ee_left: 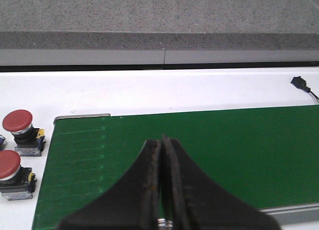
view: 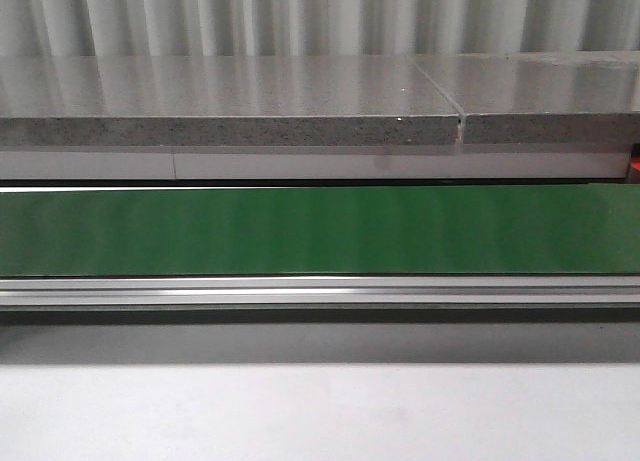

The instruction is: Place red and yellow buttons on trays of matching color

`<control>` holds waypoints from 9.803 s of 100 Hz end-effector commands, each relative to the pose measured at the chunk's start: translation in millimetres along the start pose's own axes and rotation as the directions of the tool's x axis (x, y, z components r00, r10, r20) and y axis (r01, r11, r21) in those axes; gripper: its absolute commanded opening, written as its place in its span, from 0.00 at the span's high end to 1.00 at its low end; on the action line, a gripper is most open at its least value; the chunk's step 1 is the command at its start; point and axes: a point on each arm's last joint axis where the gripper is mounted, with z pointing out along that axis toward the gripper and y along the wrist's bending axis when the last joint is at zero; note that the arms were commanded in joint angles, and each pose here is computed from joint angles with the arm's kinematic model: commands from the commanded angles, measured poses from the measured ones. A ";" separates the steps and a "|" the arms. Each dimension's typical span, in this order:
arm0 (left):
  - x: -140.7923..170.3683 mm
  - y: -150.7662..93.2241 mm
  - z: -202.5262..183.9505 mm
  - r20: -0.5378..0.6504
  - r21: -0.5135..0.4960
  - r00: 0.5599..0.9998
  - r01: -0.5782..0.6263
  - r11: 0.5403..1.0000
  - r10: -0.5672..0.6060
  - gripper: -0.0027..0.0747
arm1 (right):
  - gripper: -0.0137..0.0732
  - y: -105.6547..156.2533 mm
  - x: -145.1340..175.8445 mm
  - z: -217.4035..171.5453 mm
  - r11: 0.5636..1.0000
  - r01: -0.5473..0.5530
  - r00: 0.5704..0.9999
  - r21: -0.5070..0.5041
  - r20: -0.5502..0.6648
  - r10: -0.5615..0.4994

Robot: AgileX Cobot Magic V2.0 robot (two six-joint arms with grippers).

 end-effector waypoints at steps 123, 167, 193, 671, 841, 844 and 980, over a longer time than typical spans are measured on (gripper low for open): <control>-14.6 -1.1 -3.9 0.097 -0.002 0.995 0.016 1.000 -0.016 0.99 | 0.92 10.2 -6.4 -18.8 0.995 0.077 0.986 -0.058 0.150 -0.067; -8.9 2.5 17.8 0.008 -0.012 1.000 0.028 1.000 -0.028 0.30 | 0.92 10.2 -6.4 -18.8 0.995 0.077 0.986 -0.058 0.150 -0.067; -7.1 3.3 23.9 -0.016 -0.012 0.999 0.040 0.999 -0.040 0.10 | 0.92 10.2 -6.4 -18.8 0.995 0.077 0.986 -0.058 0.150 -0.067; -40.2 67.3 167.6 -0.600 -0.057 0.800 -0.032 0.998 -0.009 0.16 | 0.92 10.2 -6.4 -18.8 0.995 0.077 0.986 -0.058 0.150 -0.067; -16.5 210.7 159.5 -0.371 -0.513 0.783 0.275 0.813 -0.499 0.12 | 0.92 10.2 -6.4 -18.8 0.995 0.077 0.986 -0.058 0.150 -0.067; -17.2 213.7 161.0 -0.368 -0.515 0.784 0.276 0.811 -0.501 0.12 | 0.92 10.2 -6.4 -18.8 0.995 0.077 0.986 -0.058 0.150 -0.067; -72.8 196.7 145.9 -0.297 -0.454 0.834 0.305 0.837 -0.465 0.99 | 0.92 10.2 -6.4 -18.8 0.995 0.077 0.986 -0.058 0.150 -0.067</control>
